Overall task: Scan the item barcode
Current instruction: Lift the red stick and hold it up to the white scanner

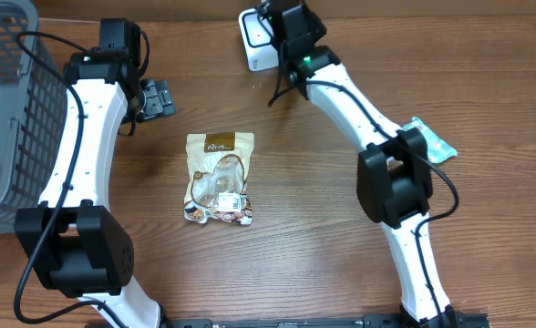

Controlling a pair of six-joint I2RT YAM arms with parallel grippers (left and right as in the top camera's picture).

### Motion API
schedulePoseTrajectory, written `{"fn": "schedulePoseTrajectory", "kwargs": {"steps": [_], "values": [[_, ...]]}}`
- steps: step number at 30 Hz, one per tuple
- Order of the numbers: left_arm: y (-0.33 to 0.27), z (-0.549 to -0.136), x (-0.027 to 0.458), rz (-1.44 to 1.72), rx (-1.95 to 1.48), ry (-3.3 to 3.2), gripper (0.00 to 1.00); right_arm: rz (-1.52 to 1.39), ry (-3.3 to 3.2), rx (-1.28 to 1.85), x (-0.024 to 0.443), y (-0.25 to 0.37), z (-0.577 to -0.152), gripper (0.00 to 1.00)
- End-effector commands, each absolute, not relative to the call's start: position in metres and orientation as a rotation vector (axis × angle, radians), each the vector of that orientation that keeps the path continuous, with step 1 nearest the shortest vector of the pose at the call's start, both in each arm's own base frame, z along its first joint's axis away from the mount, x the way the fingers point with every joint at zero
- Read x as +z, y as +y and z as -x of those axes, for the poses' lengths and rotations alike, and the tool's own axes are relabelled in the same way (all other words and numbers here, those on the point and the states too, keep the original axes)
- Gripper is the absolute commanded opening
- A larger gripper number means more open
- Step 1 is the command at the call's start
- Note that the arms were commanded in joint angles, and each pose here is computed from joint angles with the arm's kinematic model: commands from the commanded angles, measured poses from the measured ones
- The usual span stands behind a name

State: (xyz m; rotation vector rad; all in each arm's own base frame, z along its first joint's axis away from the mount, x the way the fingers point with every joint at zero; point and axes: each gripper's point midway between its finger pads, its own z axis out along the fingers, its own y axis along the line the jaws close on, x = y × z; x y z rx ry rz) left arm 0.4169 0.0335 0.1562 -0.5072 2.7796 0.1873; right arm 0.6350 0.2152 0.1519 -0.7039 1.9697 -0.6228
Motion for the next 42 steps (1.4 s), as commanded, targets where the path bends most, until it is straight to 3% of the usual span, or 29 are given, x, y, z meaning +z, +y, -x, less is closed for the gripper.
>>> {"fn": "schedulePoseTrajectory", "kwargs": {"steps": [1,12,26,28,36,42], "values": [[0.032,-0.419,0.168,0.468,0.196,2.755,1.0,0.805,1.909,-0.779,0.138,0.23,-0.634,0.04],[0.032,-0.419,0.168,0.468,0.196,2.755,1.0,0.931,1.918,-0.971,0.081,0.229,-0.63,0.04],[0.032,-0.419,0.168,0.468,0.196,2.755,1.0,0.917,1.934,-1.042,0.083,0.221,-0.625,0.03],[0.032,-0.419,0.168,0.467,0.196,2.755,1.0,0.902,1.931,-1.034,0.089,0.221,-0.625,0.03],[0.032,-0.419,0.168,0.468,0.196,2.755,1.0,0.655,1.9,-0.905,0.187,0.216,-0.617,0.03],[0.032,-0.419,0.168,0.468,0.196,2.755,0.99,0.483,2.018,-0.769,0.234,0.205,-0.572,0.03]]}}
